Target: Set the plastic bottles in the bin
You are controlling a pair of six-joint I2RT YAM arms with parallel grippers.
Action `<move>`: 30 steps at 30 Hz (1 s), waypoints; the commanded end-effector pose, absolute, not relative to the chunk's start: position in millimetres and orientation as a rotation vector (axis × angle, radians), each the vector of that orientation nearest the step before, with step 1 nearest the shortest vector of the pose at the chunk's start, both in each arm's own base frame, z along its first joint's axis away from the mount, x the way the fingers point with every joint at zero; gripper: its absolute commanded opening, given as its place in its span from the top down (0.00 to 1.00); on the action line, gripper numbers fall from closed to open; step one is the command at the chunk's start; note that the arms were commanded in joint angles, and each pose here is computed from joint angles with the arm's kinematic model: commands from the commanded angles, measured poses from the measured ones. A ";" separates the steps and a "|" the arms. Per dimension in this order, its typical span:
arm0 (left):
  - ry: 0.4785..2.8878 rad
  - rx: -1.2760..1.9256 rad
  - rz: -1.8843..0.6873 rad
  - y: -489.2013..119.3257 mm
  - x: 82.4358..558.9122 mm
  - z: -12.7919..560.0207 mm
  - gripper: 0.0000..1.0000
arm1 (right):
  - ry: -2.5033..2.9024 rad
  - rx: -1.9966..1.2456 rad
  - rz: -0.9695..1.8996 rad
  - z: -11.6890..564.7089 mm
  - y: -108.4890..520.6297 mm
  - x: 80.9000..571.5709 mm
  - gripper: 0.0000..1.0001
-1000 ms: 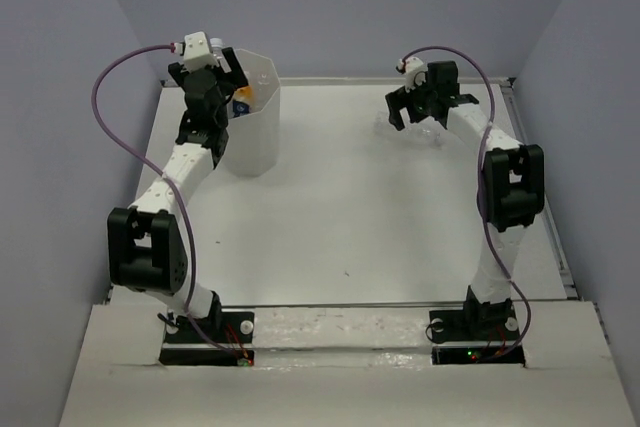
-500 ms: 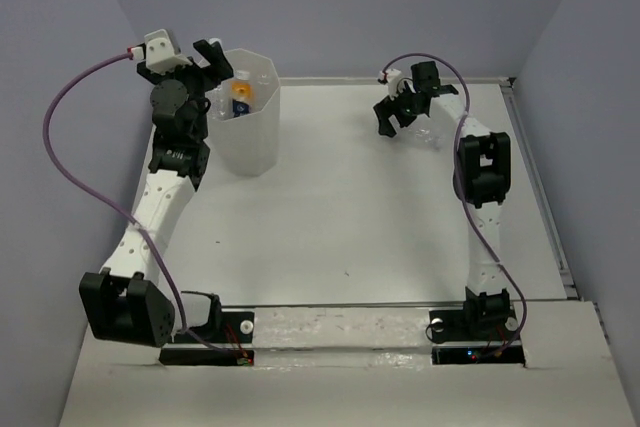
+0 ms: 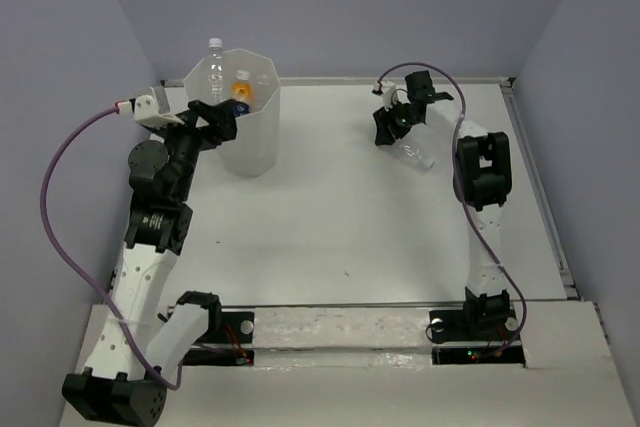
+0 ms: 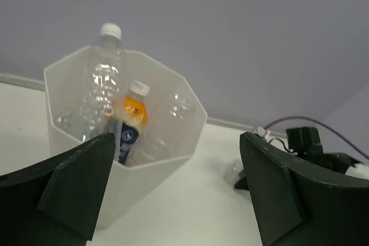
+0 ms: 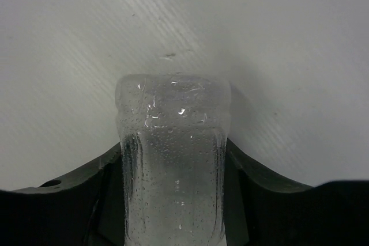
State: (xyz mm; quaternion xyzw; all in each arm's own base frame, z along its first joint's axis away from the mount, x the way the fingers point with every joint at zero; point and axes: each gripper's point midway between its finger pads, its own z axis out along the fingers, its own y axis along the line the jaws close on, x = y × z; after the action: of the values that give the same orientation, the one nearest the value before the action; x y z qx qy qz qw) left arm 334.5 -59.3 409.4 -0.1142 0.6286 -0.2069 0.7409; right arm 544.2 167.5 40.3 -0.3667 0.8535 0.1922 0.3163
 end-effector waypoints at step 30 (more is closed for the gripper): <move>1.736 -0.487 -0.428 -50.7 220.7 256.2 0.01 | 0.786 -0.288 1.335 569.0 450.9 394.1 0.61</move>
State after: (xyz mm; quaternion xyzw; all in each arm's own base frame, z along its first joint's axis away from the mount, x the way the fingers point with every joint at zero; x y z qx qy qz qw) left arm 221.4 -52.5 244.1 -0.2008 0.7640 -0.1807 0.5860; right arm 407.9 455.6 498.5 -0.2107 0.4829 0.5225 0.6704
